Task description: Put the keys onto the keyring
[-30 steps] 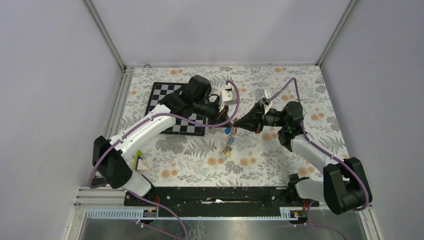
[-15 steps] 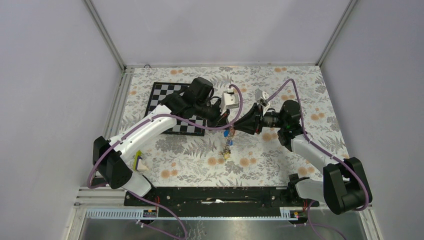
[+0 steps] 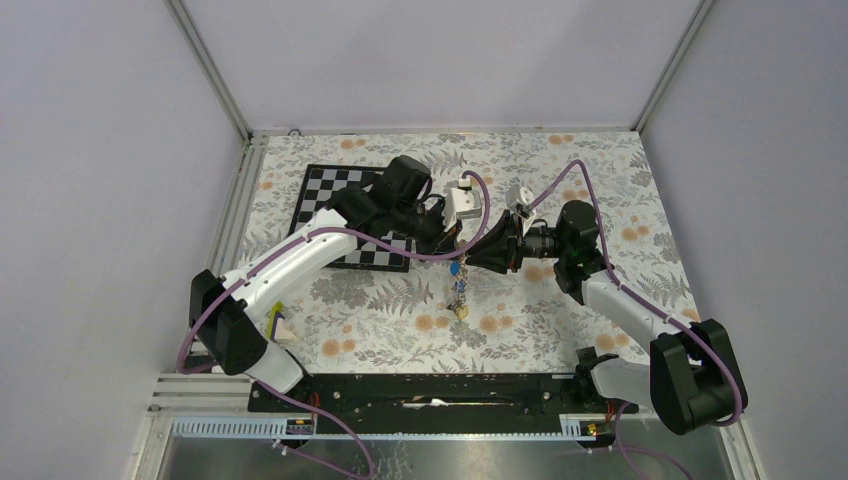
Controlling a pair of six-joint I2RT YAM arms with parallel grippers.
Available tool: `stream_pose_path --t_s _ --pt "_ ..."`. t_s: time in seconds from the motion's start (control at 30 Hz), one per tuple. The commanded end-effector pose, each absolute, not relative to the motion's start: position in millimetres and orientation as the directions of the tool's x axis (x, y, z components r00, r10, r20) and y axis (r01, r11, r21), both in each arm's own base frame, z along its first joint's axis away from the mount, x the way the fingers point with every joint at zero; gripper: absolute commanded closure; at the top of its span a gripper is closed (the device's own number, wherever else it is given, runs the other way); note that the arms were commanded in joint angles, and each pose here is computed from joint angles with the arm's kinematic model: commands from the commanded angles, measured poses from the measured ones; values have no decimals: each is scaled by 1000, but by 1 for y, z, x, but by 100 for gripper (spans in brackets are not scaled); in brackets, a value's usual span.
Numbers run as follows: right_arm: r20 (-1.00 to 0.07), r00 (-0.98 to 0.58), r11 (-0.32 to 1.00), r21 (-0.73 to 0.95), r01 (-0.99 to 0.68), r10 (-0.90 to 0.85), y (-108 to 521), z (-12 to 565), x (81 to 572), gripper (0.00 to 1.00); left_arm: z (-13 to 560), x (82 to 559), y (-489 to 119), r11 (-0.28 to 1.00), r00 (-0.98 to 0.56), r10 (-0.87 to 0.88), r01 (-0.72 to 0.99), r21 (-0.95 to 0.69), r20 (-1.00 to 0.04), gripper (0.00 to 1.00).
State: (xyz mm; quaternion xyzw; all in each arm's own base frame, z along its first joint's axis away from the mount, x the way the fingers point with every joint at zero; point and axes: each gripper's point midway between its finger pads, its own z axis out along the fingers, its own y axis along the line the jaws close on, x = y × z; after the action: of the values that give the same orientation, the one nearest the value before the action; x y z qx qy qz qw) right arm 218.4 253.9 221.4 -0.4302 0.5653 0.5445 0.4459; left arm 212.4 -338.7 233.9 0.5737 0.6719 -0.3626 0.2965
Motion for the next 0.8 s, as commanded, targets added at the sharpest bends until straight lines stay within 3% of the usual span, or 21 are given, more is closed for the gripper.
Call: stream_pose_path --t_s 0.0,0.33,0.4,0.5,0.6,0.77 --pt "-990 -137 4 137 -991 21 257 246 216 67 263 220 -351 50 -93 488 996 -79 -868 100" --pt "-988 -153 -1 153 -988 15 262 242 216 74 258 215 -355 33 -102 494 995 -98 -863 100" --pt "-988 -156 -1 156 -988 12 263 241 216 81 258 215 -355 32 -102 494 995 -99 -863 100" --pt "-988 -156 2 156 -988 10 263 241 217 100 259 216 -356 31 -100 493 995 -97 -864 100" --pt "-987 -161 8 161 -987 14 263 246 219 100 259 216 -354 23 -81 493 996 -80 -866 100" --pt "-986 -161 -1 161 -987 36 261 256 217 100 253 212 -346 -10 -26 499 999 -35 -866 68"
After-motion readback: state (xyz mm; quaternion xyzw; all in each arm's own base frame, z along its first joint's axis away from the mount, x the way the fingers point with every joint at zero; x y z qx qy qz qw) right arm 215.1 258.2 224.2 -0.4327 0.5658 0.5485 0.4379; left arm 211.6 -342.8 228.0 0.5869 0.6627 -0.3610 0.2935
